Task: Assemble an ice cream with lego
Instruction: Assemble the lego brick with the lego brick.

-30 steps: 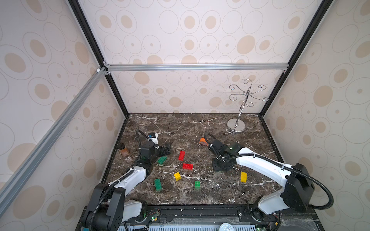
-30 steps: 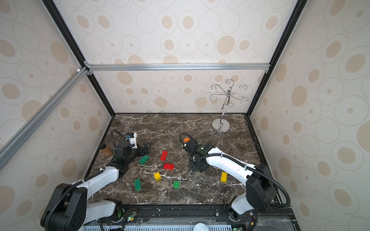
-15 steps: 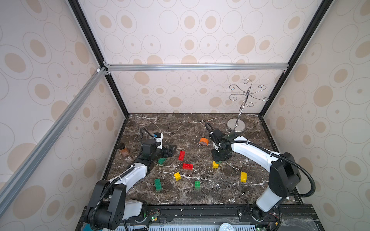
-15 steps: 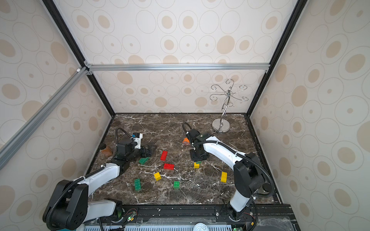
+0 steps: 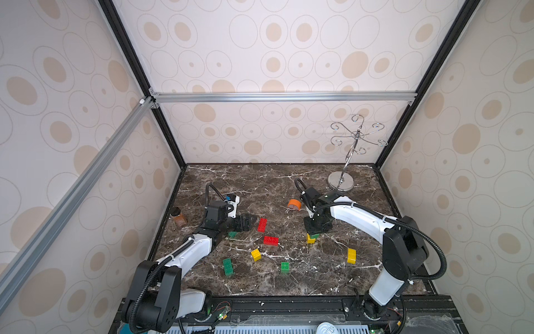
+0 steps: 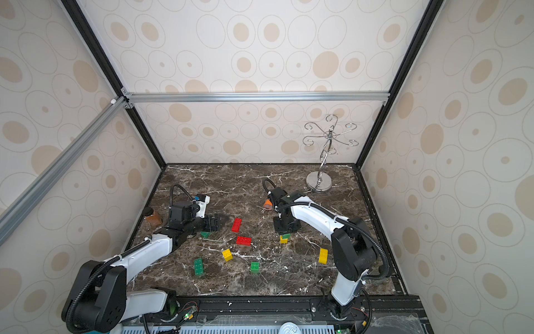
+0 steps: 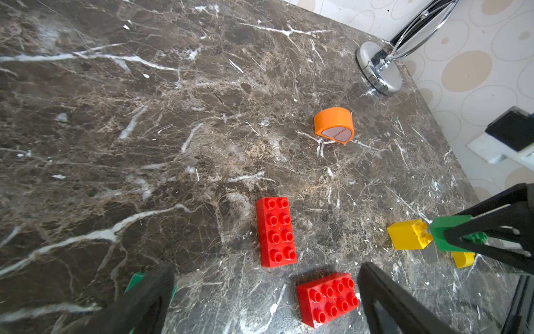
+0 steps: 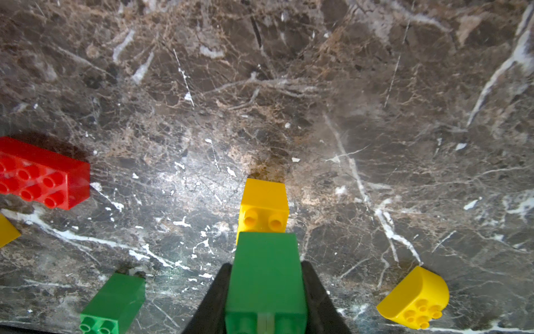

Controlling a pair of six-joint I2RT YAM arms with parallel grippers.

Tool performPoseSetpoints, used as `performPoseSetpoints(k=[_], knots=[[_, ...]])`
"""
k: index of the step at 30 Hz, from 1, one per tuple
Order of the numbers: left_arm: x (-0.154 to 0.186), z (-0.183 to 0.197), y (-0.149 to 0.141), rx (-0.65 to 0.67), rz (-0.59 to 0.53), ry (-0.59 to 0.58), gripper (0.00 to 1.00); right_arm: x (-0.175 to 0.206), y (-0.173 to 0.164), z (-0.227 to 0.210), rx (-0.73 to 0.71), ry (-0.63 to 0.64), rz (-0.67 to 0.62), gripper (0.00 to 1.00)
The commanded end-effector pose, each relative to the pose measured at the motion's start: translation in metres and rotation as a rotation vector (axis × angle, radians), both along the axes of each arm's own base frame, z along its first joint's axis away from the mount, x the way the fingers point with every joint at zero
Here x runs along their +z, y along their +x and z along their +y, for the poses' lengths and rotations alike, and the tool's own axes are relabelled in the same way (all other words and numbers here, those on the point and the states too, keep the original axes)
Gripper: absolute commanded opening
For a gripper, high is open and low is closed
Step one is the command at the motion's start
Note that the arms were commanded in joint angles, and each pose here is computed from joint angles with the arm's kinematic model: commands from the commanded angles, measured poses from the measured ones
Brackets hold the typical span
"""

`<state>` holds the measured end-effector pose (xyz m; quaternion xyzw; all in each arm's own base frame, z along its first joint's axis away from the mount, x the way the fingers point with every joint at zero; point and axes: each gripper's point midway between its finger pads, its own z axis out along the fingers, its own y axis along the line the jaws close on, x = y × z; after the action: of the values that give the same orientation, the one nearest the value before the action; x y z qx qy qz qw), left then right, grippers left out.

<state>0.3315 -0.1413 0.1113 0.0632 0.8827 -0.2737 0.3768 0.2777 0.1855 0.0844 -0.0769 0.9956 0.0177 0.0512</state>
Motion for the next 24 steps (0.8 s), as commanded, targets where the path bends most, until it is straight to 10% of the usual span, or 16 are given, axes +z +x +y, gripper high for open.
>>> performPoseSetpoints(k=[1,24], knots=[[0.01,-0.003,0.004,-0.027,-0.023,0.012,1.0,-0.004,0.001,0.001,-0.031,0.011,0.022,0.03],[0.009,0.002,0.006,-0.007,-0.023,0.046,1.0,-0.033,-0.002,-0.009,-0.086,-0.022,0.124,0.0]])
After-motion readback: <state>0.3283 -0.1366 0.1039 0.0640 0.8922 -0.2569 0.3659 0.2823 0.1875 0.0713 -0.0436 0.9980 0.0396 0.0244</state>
